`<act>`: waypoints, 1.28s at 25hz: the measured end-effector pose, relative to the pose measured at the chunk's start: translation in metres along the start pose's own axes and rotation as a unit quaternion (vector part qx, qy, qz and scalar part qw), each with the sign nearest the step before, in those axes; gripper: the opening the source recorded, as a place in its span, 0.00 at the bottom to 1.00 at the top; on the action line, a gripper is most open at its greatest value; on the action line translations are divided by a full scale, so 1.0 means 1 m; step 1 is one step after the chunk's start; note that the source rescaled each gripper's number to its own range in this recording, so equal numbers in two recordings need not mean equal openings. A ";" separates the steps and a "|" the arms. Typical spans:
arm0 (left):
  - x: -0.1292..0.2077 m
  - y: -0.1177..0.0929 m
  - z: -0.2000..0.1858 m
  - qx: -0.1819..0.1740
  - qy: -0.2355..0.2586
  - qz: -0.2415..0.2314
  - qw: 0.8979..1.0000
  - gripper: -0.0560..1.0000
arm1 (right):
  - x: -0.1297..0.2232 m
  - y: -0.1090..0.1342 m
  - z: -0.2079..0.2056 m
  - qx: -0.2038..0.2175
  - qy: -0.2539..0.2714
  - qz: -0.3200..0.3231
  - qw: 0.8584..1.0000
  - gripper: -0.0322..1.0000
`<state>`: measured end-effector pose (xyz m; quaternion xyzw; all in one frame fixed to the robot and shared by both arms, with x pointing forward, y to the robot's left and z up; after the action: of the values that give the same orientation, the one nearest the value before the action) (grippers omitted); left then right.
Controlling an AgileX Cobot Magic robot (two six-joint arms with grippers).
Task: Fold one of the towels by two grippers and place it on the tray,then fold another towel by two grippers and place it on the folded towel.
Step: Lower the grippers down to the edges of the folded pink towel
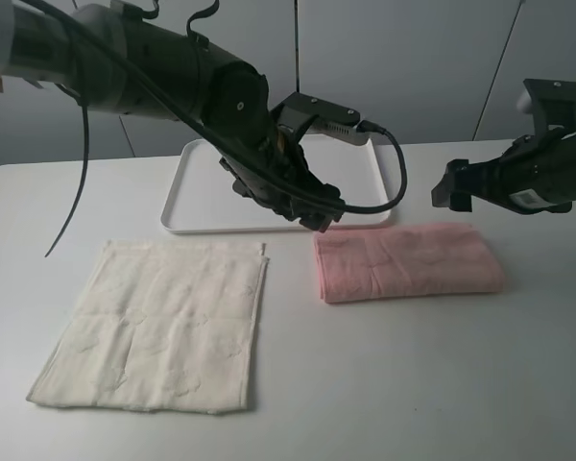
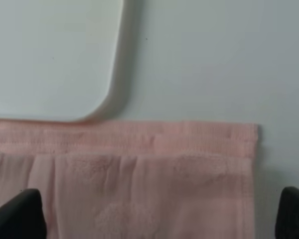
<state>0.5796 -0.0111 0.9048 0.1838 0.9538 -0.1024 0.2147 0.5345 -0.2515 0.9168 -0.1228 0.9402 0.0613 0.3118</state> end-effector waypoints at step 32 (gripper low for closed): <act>0.001 -0.004 0.076 -0.016 0.162 -0.076 0.984 0.98 | 0.017 -0.027 -0.014 0.046 0.136 -0.091 0.985 1.00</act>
<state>0.6049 -0.0352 0.8376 0.1216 0.9886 -0.0719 0.0523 0.5203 -0.2840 0.9168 -0.2004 0.9607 -0.0275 0.1902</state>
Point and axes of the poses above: a point on each arm's last joint axis where the gripper is mounted, z pointing out along that axis toward the gripper, y along the wrist's bending axis when the last joint is at zero, x = y × z, the point moved 5 cm from there along z, pointing out along that axis toward the gripper, and after that the axes turned 14 degrees about -z, right-handed, at the moved point
